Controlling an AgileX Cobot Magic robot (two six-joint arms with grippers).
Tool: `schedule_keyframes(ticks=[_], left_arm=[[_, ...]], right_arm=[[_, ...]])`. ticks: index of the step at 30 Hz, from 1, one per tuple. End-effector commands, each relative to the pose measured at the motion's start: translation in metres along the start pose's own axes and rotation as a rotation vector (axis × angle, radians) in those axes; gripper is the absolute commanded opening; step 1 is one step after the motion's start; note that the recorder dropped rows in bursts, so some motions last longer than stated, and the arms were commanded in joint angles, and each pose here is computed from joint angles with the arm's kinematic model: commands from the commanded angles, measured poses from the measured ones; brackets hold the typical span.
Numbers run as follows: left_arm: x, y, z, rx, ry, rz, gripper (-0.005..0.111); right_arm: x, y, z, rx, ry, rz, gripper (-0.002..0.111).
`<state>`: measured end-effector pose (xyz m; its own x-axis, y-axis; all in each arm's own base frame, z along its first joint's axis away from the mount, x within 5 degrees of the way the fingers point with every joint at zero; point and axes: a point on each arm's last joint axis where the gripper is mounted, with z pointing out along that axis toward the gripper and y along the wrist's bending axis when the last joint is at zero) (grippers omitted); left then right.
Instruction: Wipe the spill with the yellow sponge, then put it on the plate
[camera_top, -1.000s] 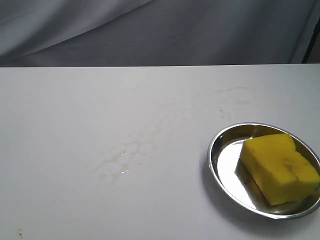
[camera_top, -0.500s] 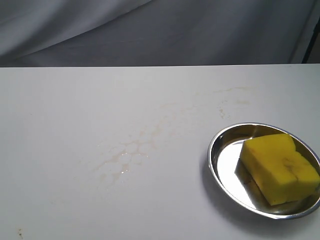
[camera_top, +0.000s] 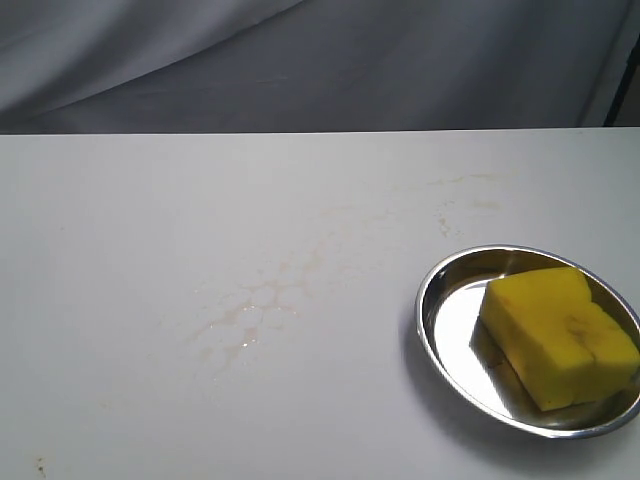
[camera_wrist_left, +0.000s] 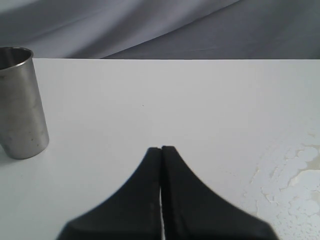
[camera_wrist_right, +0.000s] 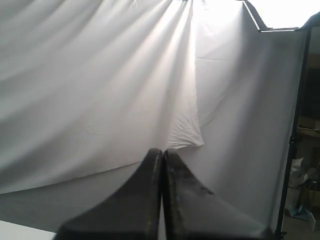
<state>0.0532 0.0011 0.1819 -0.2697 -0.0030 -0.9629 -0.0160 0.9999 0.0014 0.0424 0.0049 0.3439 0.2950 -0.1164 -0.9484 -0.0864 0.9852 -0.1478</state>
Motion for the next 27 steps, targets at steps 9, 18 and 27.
schedule_keyframes(ticks=[9, 18, 27], left_arm=[[0.0, 0.0, 0.0, 0.0, -0.012, 0.0, 0.0], [0.0, 0.0, 0.0, 0.0, -0.012, 0.0, 0.0], [0.0, 0.0, 0.0, 0.0, -0.012, 0.0, 0.0]], right_arm=[[0.014, -0.004, -0.004, 0.107, 0.15, -0.077, 0.0], [0.044, -0.005, -0.004, 0.171, 0.26, -0.082, 0.0], [0.099, 0.002, -0.005, 0.191, 0.209, 0.057, 0.0]])
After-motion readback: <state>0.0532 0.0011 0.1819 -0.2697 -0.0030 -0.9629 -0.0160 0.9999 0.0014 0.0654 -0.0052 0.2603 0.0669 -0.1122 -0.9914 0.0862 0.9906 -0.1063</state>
